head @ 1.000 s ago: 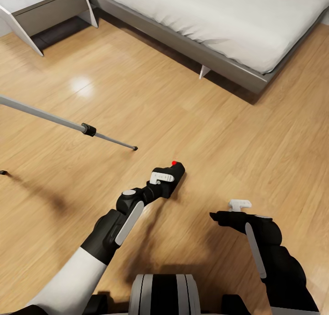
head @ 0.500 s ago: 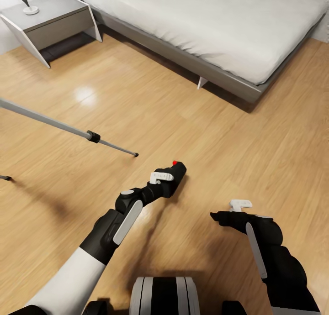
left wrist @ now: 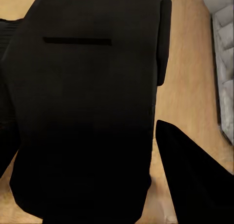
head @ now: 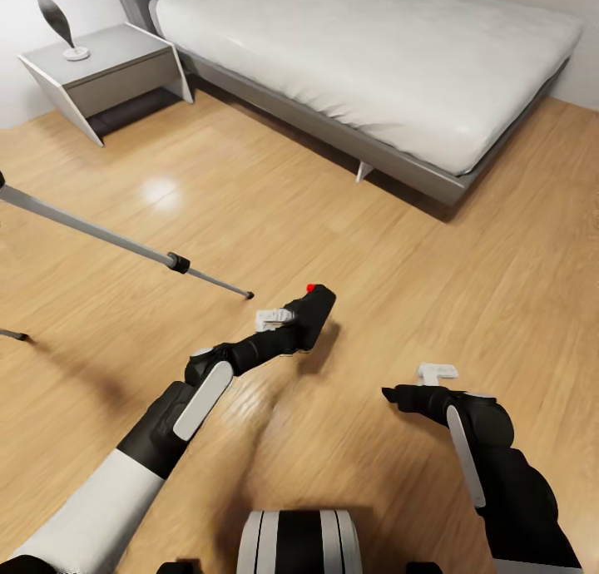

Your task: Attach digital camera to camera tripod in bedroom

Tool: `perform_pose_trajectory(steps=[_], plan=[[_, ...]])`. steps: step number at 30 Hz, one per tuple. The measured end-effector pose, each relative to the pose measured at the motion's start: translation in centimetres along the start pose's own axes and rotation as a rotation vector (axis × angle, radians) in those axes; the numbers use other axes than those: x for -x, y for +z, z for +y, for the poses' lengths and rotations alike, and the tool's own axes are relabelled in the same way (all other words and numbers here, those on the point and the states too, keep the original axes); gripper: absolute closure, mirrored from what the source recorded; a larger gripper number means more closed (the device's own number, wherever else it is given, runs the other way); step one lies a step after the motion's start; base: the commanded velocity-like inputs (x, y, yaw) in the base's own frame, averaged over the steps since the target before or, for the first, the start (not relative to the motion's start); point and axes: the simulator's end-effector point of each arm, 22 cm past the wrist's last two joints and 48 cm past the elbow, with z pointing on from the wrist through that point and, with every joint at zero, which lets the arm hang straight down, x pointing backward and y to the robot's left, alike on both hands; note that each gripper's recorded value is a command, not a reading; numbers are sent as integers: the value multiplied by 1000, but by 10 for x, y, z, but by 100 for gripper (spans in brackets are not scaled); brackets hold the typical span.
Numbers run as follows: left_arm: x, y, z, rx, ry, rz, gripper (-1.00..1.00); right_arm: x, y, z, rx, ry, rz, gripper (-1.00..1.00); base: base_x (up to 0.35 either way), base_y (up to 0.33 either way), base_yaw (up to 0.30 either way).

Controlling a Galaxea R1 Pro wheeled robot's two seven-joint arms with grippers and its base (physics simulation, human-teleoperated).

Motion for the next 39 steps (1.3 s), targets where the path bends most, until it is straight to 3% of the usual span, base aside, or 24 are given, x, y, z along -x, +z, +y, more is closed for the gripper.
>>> perform_pose_trajectory(steps=[1, 10, 16, 23, 31, 33, 39], plan=[[16, -11, -7, -86, -35, -51, 100, 1, -2, 0, 1, 0, -3, -100, 0, 0, 0], [36, -32, -24, -167, -18, -89, 100, 12, -17, 3, 3, 0, -23, -100, 0, 0, 0], [41, -52, -10, -146, 1, -88, 100, 20, -28, 6, 7, -2, -43, -100, 0, 0, 0], [42, -64, 8, -120, -46, -94, 100, 31, -41, 7, 8, -7, -70, -100, 0, 0, 0], [43, -72, 42, -54, -62, -168, 100, 42, -56, 9, 10, -10, -103, -100, 0, 0, 0], [52, -75, 34, -82, -47, -201, 100, 45, -59, 12, 14, -11, -111, -100, 0, 0, 0], [62, -82, 26, -94, -35, -220, 100, 53, -71, 14, 16, -13, -134, -100, 0, 0, 0]])
